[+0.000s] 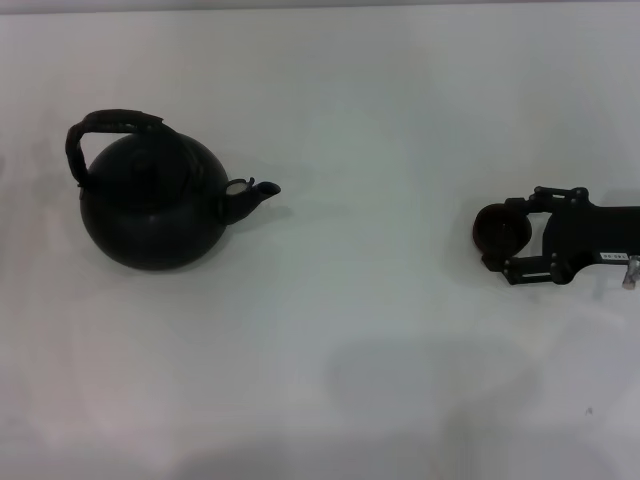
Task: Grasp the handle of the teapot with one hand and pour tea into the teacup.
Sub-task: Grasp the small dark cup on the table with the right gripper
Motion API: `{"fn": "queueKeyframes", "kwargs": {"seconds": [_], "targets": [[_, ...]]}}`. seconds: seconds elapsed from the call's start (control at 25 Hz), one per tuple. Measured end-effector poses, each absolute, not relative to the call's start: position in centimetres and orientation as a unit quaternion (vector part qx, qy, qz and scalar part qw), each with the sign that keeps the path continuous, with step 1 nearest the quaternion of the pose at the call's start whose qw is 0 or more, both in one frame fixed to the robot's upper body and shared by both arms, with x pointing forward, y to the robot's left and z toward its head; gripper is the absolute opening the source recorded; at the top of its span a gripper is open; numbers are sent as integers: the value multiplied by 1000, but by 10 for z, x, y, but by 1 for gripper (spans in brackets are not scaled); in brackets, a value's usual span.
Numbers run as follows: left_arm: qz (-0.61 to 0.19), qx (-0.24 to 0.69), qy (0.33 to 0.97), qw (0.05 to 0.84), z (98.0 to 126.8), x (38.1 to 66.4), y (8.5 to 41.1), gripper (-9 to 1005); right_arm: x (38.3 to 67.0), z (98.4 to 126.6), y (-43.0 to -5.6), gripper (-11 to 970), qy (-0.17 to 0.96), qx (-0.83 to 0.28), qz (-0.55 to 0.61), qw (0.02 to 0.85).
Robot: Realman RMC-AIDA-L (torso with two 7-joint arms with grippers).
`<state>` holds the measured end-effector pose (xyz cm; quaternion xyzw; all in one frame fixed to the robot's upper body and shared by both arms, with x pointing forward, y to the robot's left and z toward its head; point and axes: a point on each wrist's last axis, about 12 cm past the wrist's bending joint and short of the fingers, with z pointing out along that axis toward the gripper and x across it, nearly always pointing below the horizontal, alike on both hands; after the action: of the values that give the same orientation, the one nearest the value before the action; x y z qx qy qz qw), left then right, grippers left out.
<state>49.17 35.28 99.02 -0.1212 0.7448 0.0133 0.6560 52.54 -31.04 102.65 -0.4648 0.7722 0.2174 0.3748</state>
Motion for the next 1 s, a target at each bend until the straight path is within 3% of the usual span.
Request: {"fn": "queueKeyframes", "kwargs": {"seconds": [0.36,0.6,1.0], "targets": [[13,-121,744,656,990,492,352,880,527,1028,-310,845,770,-468,215,377],[12,-120,744,657,991,493,352,880,527,1028,-310,707,769,-468,213,379],[15,-118,746,655,991,494,353,880,531,1036,-307,706,759,-464,228,397]]}}
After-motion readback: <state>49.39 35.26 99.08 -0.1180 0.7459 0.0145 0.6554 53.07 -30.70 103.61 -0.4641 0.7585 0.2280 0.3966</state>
